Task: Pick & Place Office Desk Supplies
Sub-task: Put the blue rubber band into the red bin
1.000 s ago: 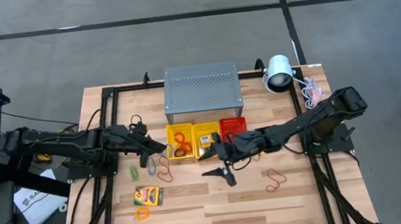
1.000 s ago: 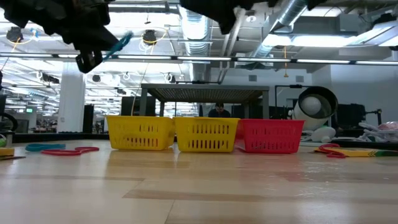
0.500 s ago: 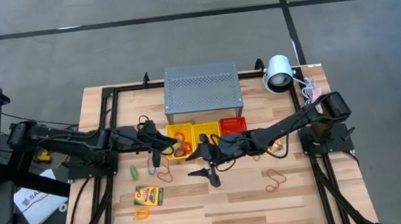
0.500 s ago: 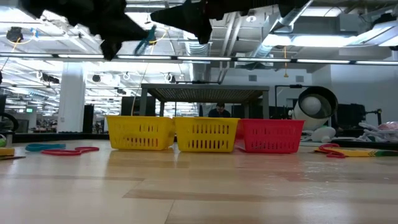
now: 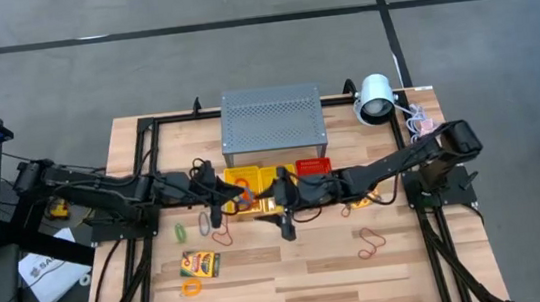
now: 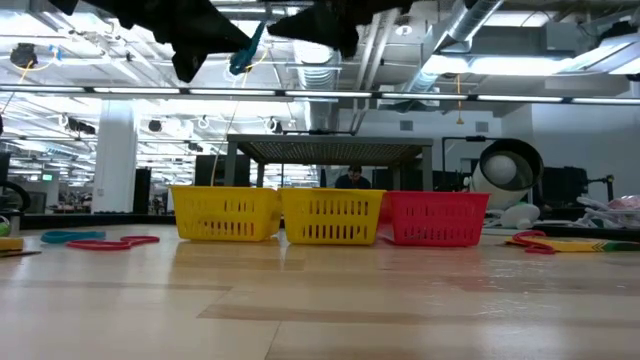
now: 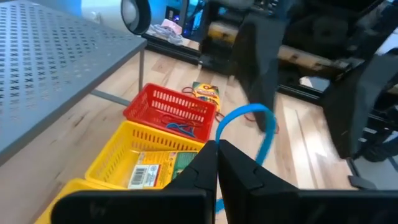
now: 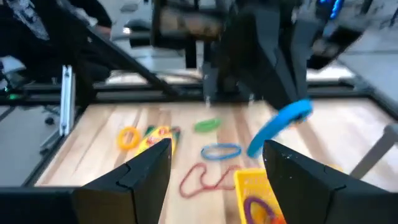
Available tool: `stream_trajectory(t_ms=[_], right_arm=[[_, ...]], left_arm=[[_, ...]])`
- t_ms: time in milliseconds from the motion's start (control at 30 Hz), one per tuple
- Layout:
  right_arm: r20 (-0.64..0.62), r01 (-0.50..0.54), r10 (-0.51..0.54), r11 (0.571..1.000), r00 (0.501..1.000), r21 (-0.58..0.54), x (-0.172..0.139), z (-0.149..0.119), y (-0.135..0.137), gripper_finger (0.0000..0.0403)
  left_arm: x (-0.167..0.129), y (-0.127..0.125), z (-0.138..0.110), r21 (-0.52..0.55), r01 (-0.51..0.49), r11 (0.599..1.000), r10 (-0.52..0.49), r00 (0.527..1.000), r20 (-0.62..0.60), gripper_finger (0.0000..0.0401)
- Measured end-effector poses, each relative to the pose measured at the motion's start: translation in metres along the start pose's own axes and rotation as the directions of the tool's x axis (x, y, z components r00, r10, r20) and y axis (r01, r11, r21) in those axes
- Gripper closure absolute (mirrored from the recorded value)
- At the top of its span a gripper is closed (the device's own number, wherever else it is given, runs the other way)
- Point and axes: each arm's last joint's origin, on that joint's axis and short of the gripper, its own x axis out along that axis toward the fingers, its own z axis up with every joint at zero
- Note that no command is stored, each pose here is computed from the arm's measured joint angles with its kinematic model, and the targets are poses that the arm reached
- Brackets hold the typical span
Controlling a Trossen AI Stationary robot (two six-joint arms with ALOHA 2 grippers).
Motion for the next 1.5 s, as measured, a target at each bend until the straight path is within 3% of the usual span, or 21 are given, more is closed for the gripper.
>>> stream_trajectory(t_ms=[400,1000,1167,1500], right_arm=[[0.035,0.071,-0.072,0.997,0.997,0.014,0.006,0.001,-0.014,0.0159],[0.066,0.080,-0.082,0.997,0.994,0.022,0.007,0.004,-0.019,0.0163],[0.073,0.080,-0.082,0.996,0.994,0.027,0.007,0.005,-0.019,0.0204],[0.084,0.082,-0.085,0.996,0.993,0.037,0.007,0.006,-0.024,0.0341]], left_arm=[[0.000,-0.001,0.004,-0.007,-0.003,1.000,0.003,0.999,0.042,0.0400],[0.000,-0.002,0.006,-0.013,0.007,1.000,-0.006,0.998,0.066,0.0400],[0.000,-0.002,0.008,-0.019,0.021,1.000,-0.019,0.996,0.083,0.0400],[-0.001,-0.002,0.008,-0.008,0.021,1.000,-0.020,0.996,0.085,0.0400]])
